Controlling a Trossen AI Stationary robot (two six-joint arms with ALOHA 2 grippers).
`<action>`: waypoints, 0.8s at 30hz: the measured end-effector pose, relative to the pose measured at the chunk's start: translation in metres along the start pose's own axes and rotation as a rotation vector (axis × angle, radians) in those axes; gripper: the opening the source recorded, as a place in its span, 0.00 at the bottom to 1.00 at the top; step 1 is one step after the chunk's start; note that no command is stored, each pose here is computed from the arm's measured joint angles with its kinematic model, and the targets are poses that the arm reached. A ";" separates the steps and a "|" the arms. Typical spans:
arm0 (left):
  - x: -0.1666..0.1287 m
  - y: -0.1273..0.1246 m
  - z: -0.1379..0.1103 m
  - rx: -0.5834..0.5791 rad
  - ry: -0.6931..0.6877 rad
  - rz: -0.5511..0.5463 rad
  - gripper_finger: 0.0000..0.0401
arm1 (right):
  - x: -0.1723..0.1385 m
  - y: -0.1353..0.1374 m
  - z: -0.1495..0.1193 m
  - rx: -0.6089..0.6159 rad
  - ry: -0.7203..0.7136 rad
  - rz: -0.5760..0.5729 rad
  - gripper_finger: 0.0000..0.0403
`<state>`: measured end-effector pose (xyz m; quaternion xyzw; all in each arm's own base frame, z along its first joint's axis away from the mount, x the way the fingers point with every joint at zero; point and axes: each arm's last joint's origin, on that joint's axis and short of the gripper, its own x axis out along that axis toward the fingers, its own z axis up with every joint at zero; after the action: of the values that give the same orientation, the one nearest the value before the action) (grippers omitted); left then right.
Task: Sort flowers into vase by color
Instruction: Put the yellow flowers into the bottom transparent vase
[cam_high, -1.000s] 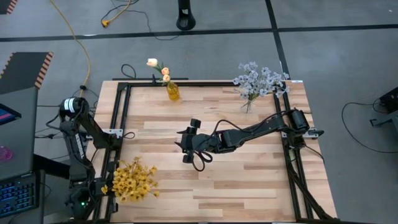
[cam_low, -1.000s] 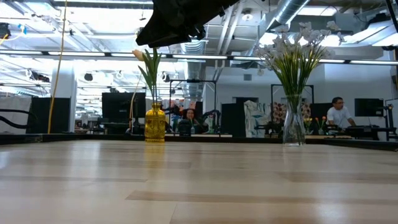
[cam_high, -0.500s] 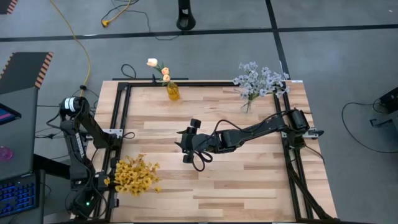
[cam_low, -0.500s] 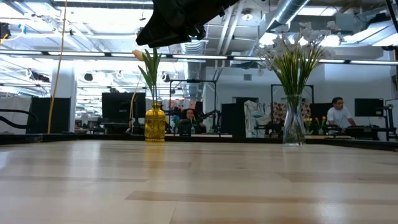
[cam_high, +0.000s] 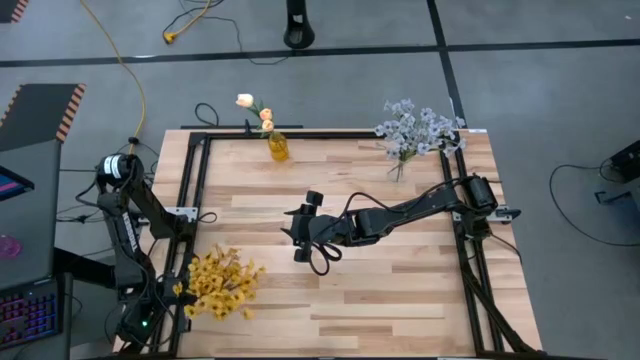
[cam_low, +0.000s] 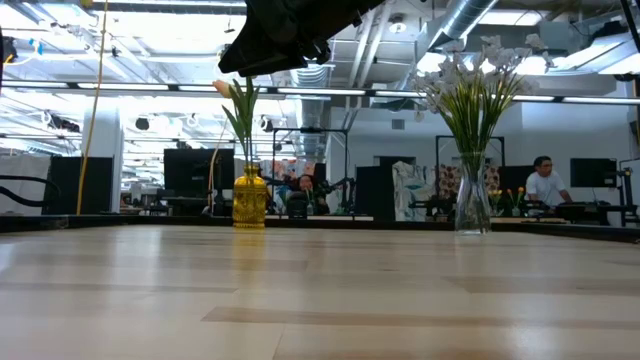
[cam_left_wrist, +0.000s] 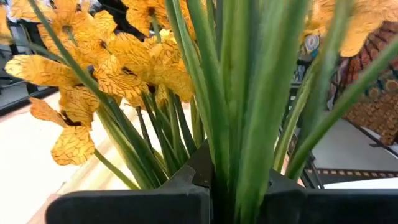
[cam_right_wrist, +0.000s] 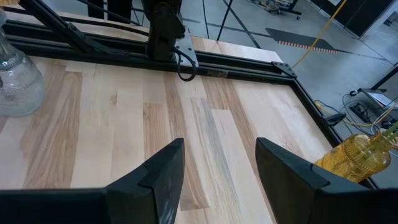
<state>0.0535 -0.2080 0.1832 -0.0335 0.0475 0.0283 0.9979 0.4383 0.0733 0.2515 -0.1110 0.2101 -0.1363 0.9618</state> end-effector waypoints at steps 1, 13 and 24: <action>0.000 0.000 0.000 -0.001 0.006 -0.003 0.03 | 0.000 0.000 0.000 0.000 0.000 0.000 0.56; 0.000 -0.001 -0.001 -0.016 0.046 -0.026 0.02 | 0.000 0.000 0.000 0.000 0.000 0.000 0.56; 0.000 0.000 -0.001 -0.044 0.041 -0.023 0.17 | 0.000 0.000 0.000 0.000 0.000 0.000 0.56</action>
<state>0.0534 -0.2085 0.1823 -0.0564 0.0670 0.0170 0.9960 0.4383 0.0733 0.2515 -0.1110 0.2100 -0.1363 0.9618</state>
